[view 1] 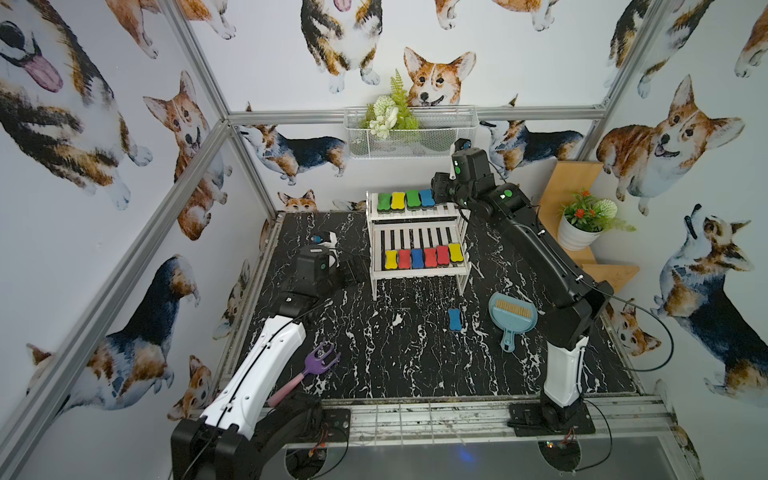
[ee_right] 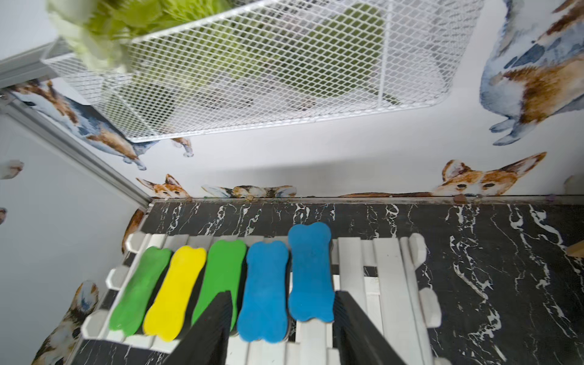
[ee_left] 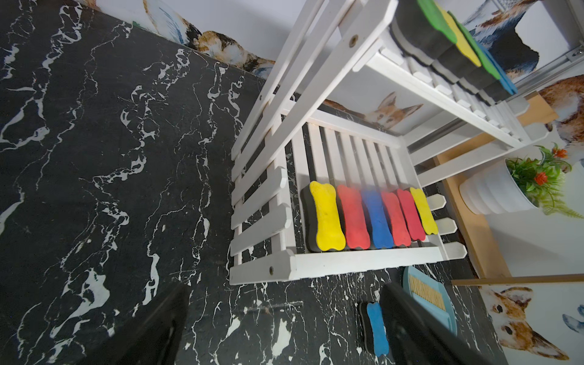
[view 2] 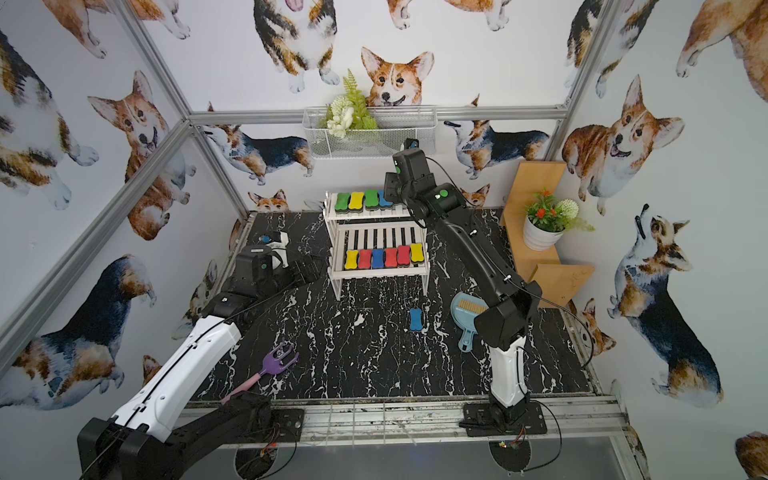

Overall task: Remove the whiteboard erasers from the shelf
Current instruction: Pick up the whiteboard eraser from the shelf.

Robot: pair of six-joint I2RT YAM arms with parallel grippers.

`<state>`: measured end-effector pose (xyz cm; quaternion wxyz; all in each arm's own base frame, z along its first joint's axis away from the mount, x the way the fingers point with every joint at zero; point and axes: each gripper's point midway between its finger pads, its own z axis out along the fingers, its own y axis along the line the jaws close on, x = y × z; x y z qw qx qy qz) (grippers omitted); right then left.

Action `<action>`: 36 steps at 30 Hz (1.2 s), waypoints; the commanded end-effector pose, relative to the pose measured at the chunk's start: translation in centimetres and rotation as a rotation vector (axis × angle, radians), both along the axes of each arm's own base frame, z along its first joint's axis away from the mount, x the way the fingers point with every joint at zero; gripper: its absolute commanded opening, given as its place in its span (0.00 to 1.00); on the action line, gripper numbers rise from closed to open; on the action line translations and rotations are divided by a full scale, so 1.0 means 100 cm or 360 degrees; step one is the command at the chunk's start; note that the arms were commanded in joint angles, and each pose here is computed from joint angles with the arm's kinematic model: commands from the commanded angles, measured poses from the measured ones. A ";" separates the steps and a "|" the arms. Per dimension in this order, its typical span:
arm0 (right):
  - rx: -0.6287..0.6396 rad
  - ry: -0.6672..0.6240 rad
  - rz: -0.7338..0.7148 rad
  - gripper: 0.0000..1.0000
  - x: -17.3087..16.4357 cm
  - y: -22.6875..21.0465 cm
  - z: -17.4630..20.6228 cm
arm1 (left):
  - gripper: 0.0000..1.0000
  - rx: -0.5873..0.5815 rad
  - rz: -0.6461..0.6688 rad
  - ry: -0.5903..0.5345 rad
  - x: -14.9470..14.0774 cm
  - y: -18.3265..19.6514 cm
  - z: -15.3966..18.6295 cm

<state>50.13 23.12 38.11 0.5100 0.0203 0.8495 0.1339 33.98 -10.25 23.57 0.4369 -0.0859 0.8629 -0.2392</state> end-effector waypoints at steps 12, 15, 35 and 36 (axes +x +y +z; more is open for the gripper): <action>-0.0024 0.0131 -0.0008 0.48 0.024 -0.010 -0.039 | 1.00 0.0017 0.0005 -0.0040 0.002 0.002 0.004; -0.0008 0.0145 -0.0005 0.47 0.028 -0.010 -0.044 | 1.00 0.0018 0.0008 -0.0042 0.001 0.002 0.004; -0.0012 0.0200 -0.0042 0.43 -0.002 -0.027 -0.058 | 1.00 0.0035 0.0026 -0.0042 0.002 0.005 0.003; -0.0016 0.0189 -0.0030 0.44 0.000 -0.026 -0.055 | 1.00 0.0031 0.0023 -0.0042 0.002 0.004 0.003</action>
